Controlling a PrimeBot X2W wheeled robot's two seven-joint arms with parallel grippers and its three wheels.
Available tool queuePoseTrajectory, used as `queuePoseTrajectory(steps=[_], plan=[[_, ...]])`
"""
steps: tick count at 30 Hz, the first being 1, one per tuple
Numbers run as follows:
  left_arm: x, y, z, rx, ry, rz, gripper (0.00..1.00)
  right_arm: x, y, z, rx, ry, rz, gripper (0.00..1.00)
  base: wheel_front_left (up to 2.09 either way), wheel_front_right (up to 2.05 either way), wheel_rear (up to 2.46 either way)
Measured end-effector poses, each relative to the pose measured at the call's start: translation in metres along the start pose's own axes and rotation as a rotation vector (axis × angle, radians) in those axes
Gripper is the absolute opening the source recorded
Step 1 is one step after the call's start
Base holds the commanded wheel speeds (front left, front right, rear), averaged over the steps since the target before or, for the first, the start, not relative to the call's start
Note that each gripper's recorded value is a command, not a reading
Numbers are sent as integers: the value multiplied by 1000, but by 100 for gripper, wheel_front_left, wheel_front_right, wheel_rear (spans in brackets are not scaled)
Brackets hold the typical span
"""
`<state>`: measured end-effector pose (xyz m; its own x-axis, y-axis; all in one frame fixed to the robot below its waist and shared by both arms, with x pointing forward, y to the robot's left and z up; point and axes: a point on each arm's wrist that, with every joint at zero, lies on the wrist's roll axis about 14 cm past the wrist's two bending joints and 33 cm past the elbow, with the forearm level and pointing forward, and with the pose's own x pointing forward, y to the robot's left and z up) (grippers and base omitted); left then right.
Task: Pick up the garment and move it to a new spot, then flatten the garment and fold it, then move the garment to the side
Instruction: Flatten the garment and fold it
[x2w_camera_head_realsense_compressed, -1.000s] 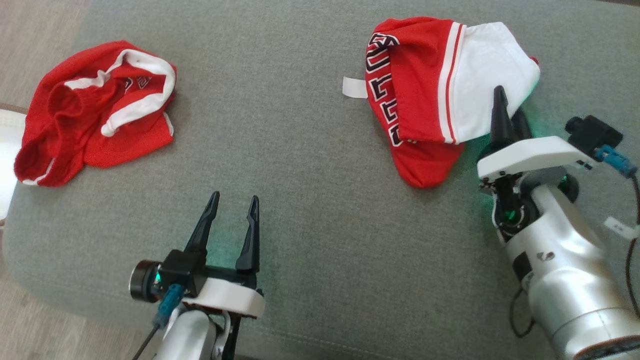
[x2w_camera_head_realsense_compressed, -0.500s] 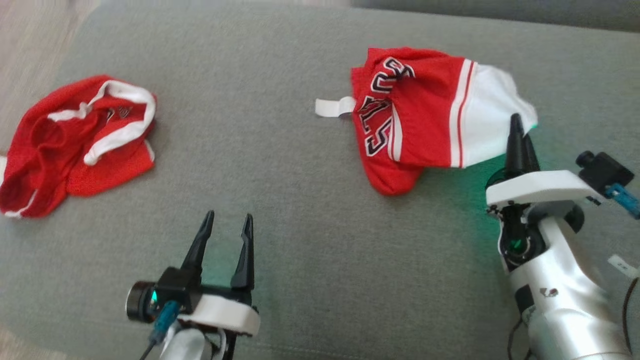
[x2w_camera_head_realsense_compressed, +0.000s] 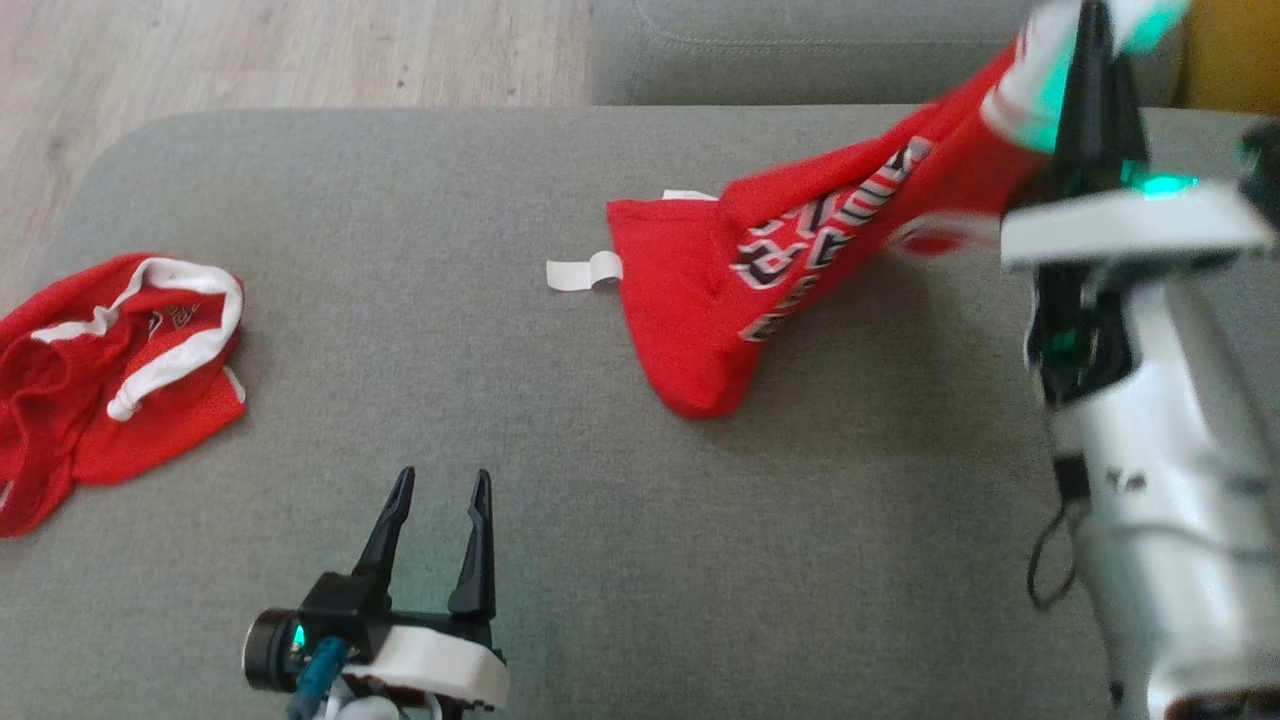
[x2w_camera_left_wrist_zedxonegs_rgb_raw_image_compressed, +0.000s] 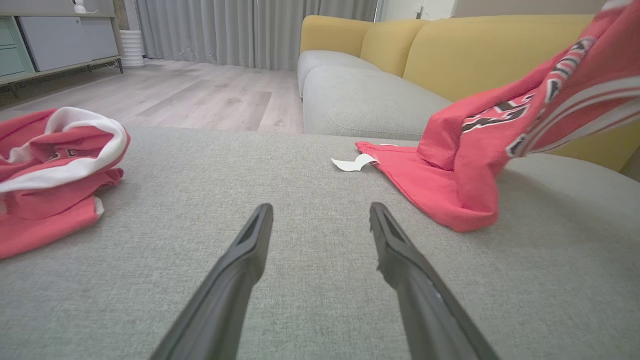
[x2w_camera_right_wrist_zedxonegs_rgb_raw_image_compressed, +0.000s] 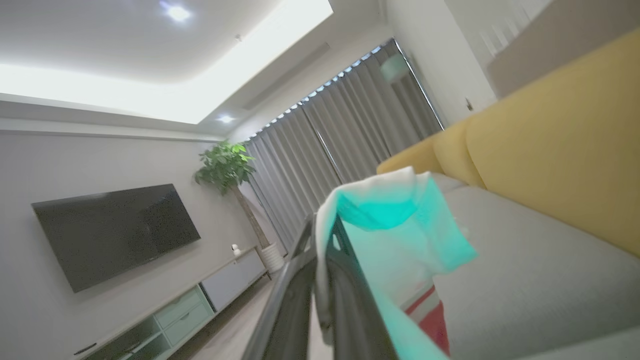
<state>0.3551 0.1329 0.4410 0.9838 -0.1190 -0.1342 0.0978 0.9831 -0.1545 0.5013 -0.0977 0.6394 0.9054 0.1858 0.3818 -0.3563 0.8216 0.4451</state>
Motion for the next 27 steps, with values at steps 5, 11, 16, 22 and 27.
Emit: queuePoseTrajectory(steps=[5, 11, 16, 22, 27], plan=[[-2, -1, 5, -21, -16, 2, 100, 33, 76, 46, -59, -100, 227, 0, 0, 0, 0], [-18, 8, -1, -44, -4, 40, 100, 45, 178, 45, -75, -76, 503, 0, 0, 0, 0], [-36, 22, -9, -50, 10, 99, 100, 48, 235, 56, -5, -92, 627, 0, 0, 0, 0], [-52, 30, -14, -61, 14, 138, 100, 62, 244, 89, 14, -170, 609, 0, 0, 0, 0], [-52, 28, -24, -66, 45, 131, 100, 79, 145, 40, -101, -33, 379, 0, 0, 0, 0]])
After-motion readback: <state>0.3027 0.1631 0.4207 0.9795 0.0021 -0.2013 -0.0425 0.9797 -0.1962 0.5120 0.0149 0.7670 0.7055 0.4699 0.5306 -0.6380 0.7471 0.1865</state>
